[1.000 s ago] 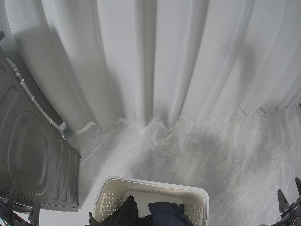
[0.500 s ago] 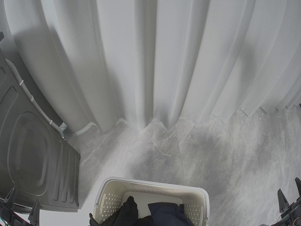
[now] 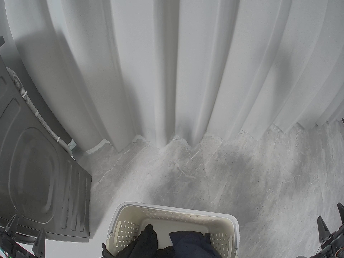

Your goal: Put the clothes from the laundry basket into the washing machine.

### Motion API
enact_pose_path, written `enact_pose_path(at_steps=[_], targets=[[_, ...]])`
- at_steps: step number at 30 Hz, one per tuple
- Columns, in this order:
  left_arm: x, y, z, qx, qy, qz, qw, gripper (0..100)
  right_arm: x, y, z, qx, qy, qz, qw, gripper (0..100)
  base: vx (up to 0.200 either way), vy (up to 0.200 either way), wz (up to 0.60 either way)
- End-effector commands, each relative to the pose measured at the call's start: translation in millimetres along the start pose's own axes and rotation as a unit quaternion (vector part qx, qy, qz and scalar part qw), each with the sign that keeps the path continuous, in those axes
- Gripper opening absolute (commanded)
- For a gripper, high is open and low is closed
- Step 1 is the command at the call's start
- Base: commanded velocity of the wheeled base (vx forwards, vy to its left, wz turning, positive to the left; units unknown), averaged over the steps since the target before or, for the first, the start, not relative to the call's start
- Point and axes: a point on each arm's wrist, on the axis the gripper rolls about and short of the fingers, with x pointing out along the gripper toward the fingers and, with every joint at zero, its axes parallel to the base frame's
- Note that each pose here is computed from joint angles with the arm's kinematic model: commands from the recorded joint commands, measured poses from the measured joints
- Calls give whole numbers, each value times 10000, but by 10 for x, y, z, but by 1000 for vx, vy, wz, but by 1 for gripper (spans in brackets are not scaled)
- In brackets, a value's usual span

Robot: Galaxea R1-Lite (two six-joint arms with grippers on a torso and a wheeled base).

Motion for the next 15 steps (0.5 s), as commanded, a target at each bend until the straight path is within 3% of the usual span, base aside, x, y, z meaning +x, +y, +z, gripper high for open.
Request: enact_pose_path(at_steps=[1, 15], targets=[[3, 2, -47, -2, 21, 3, 10000, 100, -1, 0, -53, 0, -3, 3, 10000, 100, 0, 0, 0], [3, 2, -47, -2, 21, 3, 10000, 100, -1, -1, -53, 15, -3, -4, 10000, 100, 0, 0, 0]])
